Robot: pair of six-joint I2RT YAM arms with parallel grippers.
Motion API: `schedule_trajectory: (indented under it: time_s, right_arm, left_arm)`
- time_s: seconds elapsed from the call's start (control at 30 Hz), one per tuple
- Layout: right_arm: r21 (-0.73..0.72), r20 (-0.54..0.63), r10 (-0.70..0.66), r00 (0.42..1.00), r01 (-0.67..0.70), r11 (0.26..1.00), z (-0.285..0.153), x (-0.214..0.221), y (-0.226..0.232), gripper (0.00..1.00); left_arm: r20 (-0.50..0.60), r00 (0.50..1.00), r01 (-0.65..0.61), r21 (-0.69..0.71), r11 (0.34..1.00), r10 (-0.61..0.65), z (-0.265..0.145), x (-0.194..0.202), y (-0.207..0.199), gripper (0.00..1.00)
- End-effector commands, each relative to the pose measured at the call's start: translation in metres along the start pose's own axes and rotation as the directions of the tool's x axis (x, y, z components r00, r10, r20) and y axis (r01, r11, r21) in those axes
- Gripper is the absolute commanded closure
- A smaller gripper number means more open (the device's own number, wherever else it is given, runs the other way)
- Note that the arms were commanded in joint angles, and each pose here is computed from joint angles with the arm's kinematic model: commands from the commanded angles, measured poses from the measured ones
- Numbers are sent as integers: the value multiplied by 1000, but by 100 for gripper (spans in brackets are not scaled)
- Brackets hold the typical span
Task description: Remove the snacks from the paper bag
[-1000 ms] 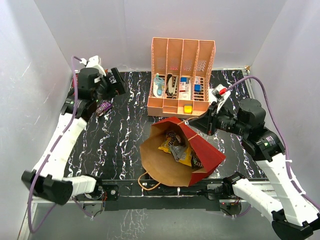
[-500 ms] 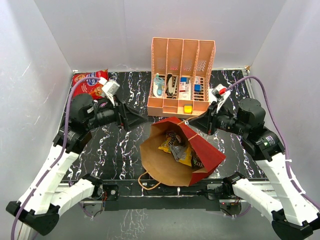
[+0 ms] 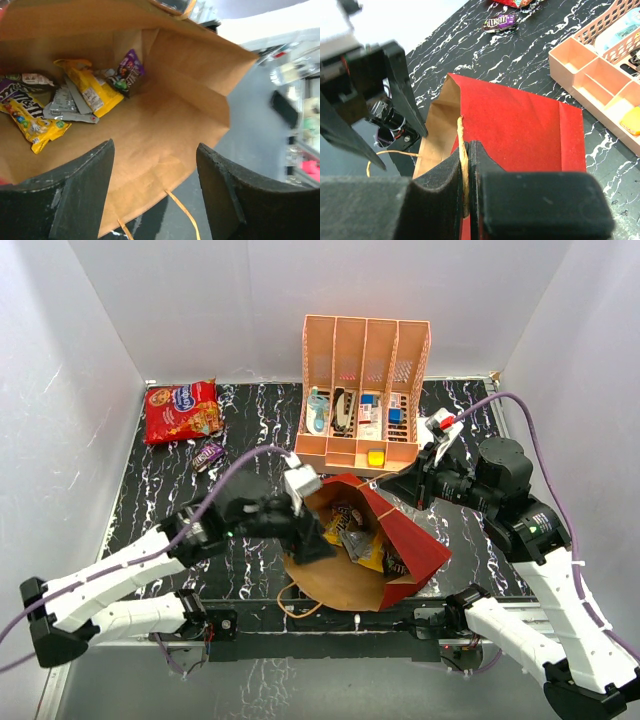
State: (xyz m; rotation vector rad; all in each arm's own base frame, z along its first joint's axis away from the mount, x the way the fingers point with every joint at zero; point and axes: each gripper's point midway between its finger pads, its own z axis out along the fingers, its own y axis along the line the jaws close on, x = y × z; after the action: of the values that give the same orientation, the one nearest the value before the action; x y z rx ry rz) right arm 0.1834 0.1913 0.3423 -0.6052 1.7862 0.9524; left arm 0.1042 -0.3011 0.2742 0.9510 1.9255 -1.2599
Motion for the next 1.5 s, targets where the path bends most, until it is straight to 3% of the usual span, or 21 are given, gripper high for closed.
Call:
schedule_trajectory:
  time_s: [0.0, 0.1, 0.2, 0.37, 0.63, 0.87, 1.0, 1.17, 1.33, 1.47]
  right_arm:
    - [-10, 68, -57, 996, 58, 998, -3, -22, 6, 92]
    - [-1, 72, -60, 996, 61, 998, -5, -23, 6, 92]
    - [4, 78, -64, 995, 64, 998, -7, -25, 6, 92]
    - [2, 80, -65, 995, 65, 998, -7, -27, 7, 92]
    - [-1, 74, -62, 995, 62, 998, -6, -26, 7, 92]
    - [-6, 77, -58, 995, 59, 998, -7, -26, 9, 92]
    - [-6, 77, -58, 995, 58, 998, -8, -27, 9, 92]
    - [-5, 78, -59, 995, 59, 998, -8, -28, 10, 92]
    - [-8, 74, -56, 996, 57, 998, -7, -27, 9, 92]
    - [-9, 77, -57, 995, 57, 998, -8, -28, 10, 92]
  left_arm:
    - [-18, 992, -126, -286, 950, 127, 22, 16, 26, 38]
    - [-80, 978, -207, -457, 865, 191, 34, 32, 45, 47]
    - [-132, 972, -237, -538, 809, 197, 44, 44, 63, 56]
    - [-180, 960, -280, -552, 785, 216, 62, 65, 80, 58]
    - [-299, 923, -380, -624, 683, 241, 83, 86, 114, 59]
    - [-339, 906, -422, -661, 621, 255, 96, 92, 131, 53]
    - [-362, 896, -442, -681, 584, 256, 99, 95, 140, 36]
    - [-391, 887, -460, -717, 524, 244, 94, 97, 153, 24]
    - [-402, 887, -459, -714, 529, 227, 97, 103, 162, 24]
    - [-426, 876, -480, -739, 473, 224, 96, 102, 173, 26]
